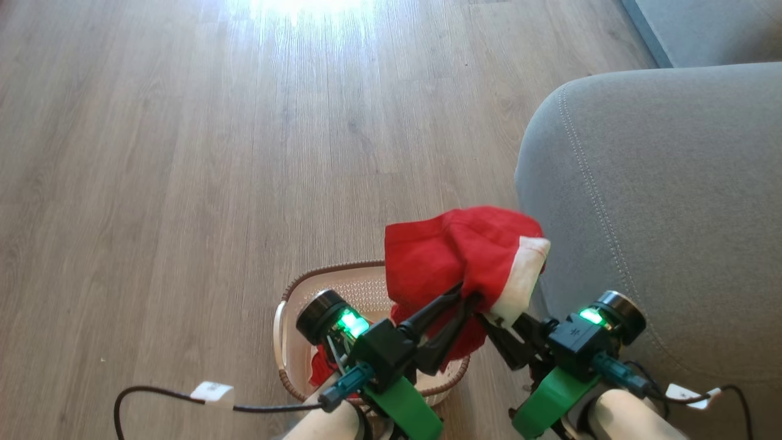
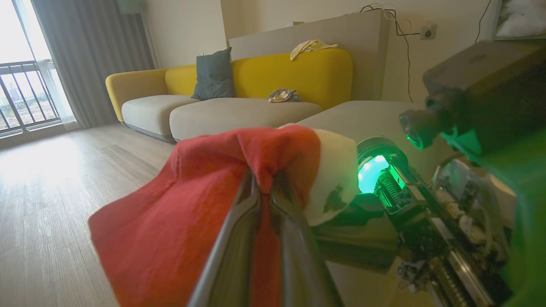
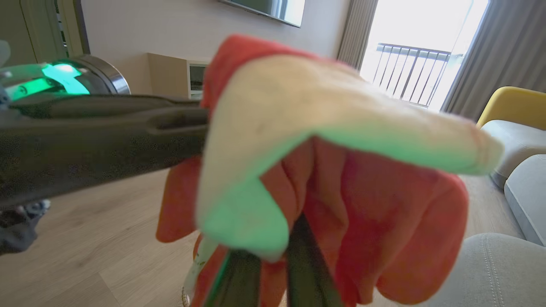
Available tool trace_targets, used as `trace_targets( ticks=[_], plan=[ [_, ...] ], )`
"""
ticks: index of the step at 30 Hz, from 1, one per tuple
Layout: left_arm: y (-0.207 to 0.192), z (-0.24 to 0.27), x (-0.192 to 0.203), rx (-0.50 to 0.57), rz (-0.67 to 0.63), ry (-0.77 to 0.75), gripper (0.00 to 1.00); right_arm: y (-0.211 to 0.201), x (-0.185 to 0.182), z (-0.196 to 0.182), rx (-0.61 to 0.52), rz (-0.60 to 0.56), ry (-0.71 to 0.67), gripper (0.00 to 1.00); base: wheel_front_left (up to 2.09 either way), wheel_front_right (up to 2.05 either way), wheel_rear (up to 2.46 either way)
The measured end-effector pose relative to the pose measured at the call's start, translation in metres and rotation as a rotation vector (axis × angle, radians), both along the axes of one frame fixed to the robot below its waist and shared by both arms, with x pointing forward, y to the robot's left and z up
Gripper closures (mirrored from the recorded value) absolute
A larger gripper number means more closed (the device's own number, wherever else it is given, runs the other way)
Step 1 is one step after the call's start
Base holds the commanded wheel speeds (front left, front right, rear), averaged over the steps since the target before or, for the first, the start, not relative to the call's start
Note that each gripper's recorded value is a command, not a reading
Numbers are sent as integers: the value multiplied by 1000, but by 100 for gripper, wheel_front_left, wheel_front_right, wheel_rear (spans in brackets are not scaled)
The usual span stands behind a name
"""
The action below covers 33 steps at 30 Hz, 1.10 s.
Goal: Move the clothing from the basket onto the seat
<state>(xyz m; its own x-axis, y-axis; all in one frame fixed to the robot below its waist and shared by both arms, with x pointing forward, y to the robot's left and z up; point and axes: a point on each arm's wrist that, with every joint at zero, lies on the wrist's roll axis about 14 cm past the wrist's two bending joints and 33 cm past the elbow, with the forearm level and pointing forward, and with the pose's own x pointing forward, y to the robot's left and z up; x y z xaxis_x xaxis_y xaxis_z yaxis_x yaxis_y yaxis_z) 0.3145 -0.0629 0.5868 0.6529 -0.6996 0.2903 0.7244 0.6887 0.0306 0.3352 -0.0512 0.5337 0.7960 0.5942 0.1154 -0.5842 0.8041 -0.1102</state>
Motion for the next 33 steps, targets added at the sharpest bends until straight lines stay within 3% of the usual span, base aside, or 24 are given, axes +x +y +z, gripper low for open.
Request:
trace_targets(
  ticks=[4,5,6,7,8,22,33],
  plan=[
    [2,2,1,-3,9,-4,100,-2,2,7,17,-15,-17,100,0,0,0],
    [3,2,2,-4,14,-5,95,-2,3,9,22,-17,-22,100,0,0,0],
    [4,3,2,-5,21,-6,60,-3,3,12,28,-20,-27,100,0,0,0],
    [5,3,3,-5,27,-7,6,-3,4,14,35,-22,-32,100,0,0,0],
    [6,3,4,-6,34,-7,0,-3,4,16,40,-25,-37,100,0,0,0],
    [21,4,14,-3,106,-11,0,-26,15,38,60,-113,-109,100,0,0,0],
    [36,-38,20,69,151,88,0,-65,28,58,79,-245,-170,100,0,0,0]
  ],
)
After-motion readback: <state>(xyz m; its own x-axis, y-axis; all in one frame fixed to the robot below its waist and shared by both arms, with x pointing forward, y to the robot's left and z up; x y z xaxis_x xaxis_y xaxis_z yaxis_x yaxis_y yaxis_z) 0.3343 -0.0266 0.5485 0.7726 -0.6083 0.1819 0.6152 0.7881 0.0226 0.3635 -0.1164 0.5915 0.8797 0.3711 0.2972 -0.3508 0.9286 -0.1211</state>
